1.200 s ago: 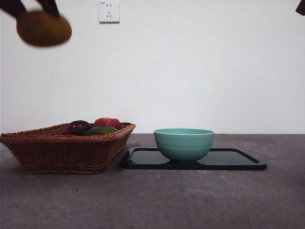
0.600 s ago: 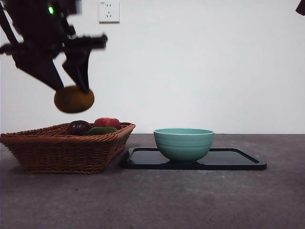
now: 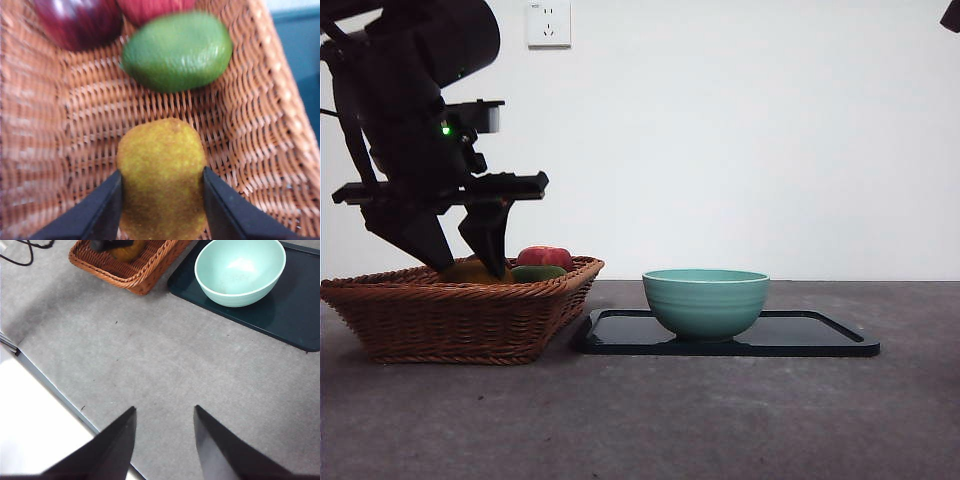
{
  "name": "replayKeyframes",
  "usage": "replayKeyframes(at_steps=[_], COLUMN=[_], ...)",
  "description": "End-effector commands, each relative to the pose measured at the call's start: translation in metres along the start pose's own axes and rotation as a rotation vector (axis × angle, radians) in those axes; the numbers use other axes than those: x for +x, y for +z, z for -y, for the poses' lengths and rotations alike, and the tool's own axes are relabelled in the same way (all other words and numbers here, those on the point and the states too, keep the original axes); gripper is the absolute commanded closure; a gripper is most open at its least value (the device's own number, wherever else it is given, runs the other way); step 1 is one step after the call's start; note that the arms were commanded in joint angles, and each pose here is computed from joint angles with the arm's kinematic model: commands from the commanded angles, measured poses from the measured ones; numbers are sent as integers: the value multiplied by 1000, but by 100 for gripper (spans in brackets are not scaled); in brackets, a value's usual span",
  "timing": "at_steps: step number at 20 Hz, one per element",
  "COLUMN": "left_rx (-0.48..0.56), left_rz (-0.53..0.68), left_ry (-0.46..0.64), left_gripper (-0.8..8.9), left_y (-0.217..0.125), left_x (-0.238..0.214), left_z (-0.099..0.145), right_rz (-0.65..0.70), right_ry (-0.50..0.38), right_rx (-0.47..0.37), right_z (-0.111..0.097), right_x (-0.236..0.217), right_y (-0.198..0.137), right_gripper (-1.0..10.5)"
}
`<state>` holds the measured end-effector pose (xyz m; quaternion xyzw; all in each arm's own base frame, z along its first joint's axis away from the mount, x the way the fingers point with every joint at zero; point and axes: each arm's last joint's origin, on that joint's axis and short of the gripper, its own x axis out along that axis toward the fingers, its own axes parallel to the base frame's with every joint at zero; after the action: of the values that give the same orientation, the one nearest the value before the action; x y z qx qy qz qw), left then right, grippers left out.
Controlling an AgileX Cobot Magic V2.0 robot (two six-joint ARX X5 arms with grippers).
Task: Pick up the wifruite, put it on the bowl, pick up the plate, put it on desk
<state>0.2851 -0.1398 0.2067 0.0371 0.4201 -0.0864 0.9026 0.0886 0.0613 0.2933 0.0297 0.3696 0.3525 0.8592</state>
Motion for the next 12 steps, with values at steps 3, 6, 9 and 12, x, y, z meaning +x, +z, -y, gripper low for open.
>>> replayKeyframes(at_steps=[3,6,9,12], left_rx=[-5,-10,-8,-8], left_rz=[11,-25,-48,-51], left_ry=[-3,11,5,3], left_gripper=[693,691,684,505], left_y=[2,-1,-3,-4], left_x=[10,17,19,19], left_z=[1,-3,-4,-4], right_rz=[10,10,10,10], right_ry=[2,1,2,2], right_rx=[-11,-11,-11,-11], right_z=[-1,-1,-1,-1], right_x=[0,0,0,0], right_y=[2,2,2,2], right_gripper=[762,762,762,762])
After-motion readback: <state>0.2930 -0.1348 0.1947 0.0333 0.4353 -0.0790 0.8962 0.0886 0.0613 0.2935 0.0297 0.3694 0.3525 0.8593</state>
